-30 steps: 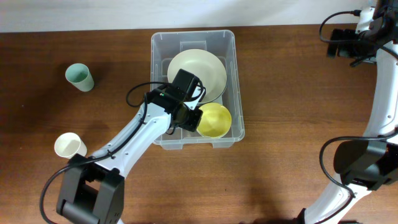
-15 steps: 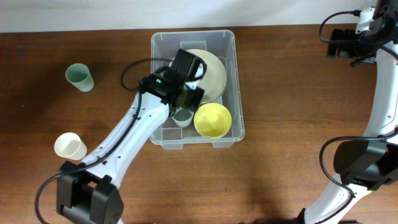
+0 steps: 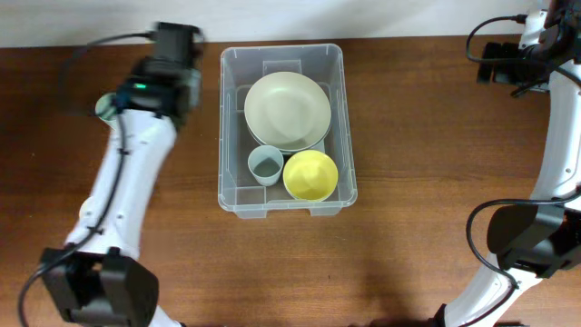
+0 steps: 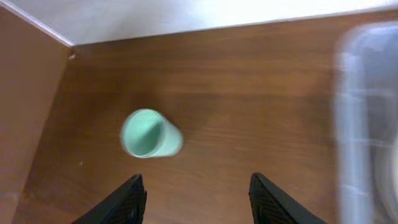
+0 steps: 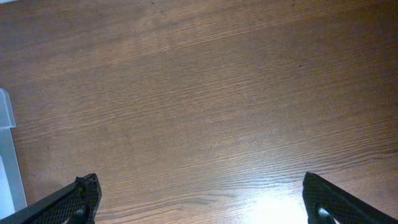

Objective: Pack container
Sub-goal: 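Release the grey cup and move the left gripper to the mint cup, then grasp the mint-green cup with the left gripper, then lift the mint cup and lower it into the grey cup, then release the mint cup and move the left gripper to the cream cup, then grasp the cream cup with the left gripper, then lift the cream cup and lower it into the mint cup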

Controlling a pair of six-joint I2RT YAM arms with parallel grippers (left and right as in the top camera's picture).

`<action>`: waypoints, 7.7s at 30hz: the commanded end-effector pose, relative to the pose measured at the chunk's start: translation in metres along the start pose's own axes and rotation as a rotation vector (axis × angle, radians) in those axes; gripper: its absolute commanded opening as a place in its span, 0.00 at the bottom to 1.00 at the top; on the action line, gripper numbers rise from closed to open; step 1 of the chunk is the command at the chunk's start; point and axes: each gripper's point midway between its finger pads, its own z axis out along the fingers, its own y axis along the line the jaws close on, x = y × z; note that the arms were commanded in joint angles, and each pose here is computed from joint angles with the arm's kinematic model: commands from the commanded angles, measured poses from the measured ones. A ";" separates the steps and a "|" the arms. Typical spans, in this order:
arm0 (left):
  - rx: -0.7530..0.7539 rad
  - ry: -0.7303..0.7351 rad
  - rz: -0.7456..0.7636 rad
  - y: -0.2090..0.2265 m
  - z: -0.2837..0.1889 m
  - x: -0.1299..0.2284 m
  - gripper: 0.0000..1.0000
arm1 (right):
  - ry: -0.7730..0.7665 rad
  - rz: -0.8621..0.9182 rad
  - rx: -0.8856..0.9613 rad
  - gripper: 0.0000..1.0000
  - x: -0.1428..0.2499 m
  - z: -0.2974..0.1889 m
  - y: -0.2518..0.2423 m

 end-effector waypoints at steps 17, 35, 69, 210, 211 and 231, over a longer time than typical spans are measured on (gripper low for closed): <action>0.168 0.107 -0.085 0.048 0.140 0.040 0.56 | -0.029 0.009 -0.003 0.99 -0.004 -0.012 0.000; 0.173 0.255 -0.084 0.037 0.203 0.099 0.56 | -0.029 0.009 -0.003 0.99 -0.004 -0.012 0.000; 0.506 0.188 0.008 -0.011 -0.035 -0.001 0.01 | -0.029 0.009 -0.003 0.99 -0.004 -0.012 0.000; 0.620 0.340 0.148 -0.219 -0.078 0.101 0.01 | -0.029 0.009 -0.003 0.99 -0.004 -0.012 0.000; 0.634 0.350 0.150 -0.222 -0.079 0.104 0.01 | -0.029 0.009 -0.003 0.99 -0.004 -0.012 0.000; 0.606 0.456 0.214 -0.214 -0.088 0.132 0.02 | -0.029 0.009 -0.003 0.99 -0.004 -0.012 0.000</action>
